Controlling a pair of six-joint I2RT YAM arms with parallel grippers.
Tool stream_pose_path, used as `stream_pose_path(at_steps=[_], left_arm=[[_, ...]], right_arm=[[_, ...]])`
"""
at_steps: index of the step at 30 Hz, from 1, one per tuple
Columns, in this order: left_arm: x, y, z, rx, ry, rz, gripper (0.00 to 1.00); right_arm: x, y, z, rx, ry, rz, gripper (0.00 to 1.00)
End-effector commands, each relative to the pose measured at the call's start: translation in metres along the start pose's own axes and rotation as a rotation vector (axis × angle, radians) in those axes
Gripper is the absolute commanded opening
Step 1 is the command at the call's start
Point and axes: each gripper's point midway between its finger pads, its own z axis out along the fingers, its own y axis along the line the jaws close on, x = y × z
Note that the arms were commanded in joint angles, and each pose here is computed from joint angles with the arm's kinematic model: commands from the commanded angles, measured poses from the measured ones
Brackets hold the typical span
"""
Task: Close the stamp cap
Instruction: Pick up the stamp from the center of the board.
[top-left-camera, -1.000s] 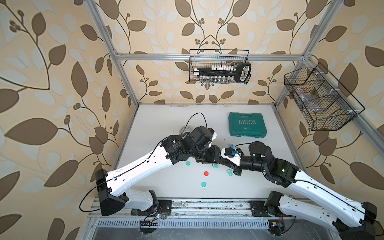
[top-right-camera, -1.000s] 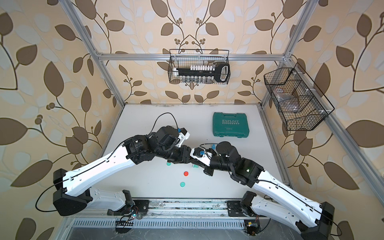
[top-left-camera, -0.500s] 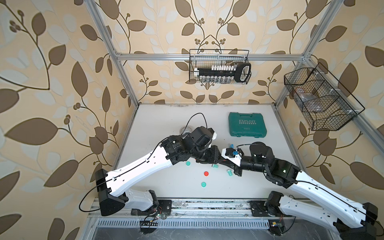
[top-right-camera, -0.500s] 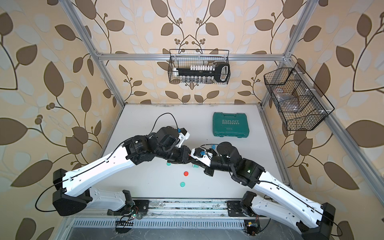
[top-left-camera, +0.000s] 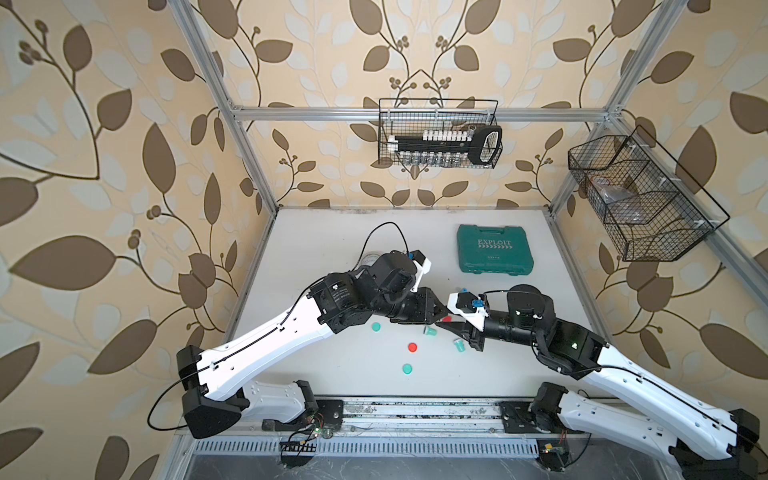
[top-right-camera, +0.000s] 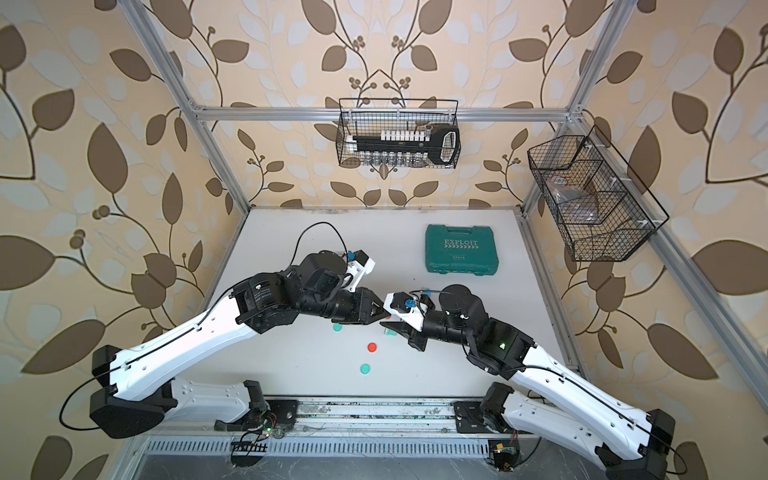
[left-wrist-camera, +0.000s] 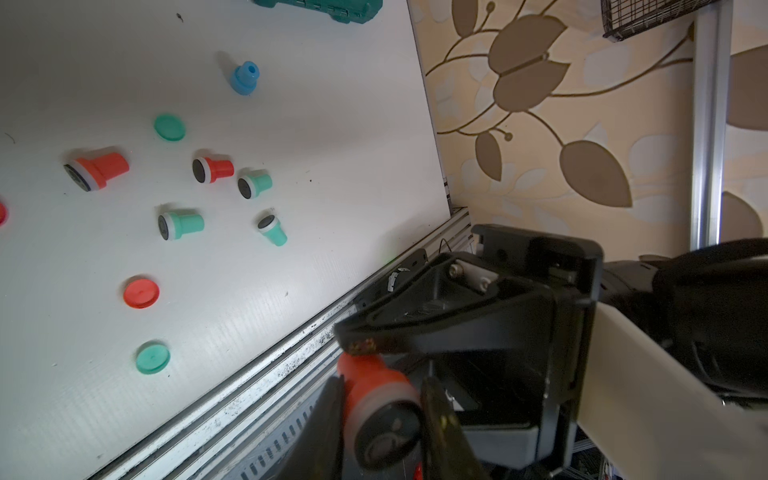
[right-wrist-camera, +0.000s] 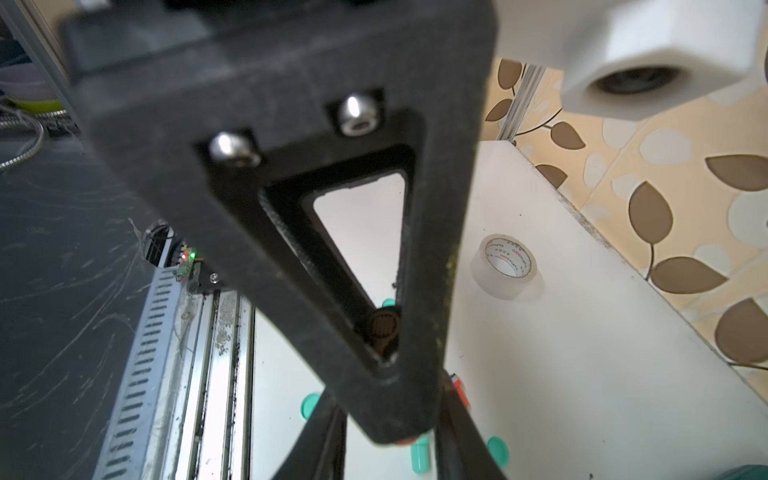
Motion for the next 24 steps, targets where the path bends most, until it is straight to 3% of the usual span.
stream_pose_path(at_steps=[1, 9, 24], left_arm=[[-0.013, -0.025, -0.020, 0.085, -0.080, 0.011, 0.15], [-0.021, -0.061, -0.041, 0.277, -0.074, 0.003, 0.15], [-0.007, -0.134, -0.106, 0.604, -0.002, 0.054, 0.14]], right_arm=[[-0.036, -0.010, -0.014, 0.059, -0.120, 0.015, 0.35], [-0.084, -0.020, -0.050, 0.135, -0.403, 0.084, 0.40], [-0.138, 0.009, -0.092, -0.020, -0.726, 0.042, 0.35]])
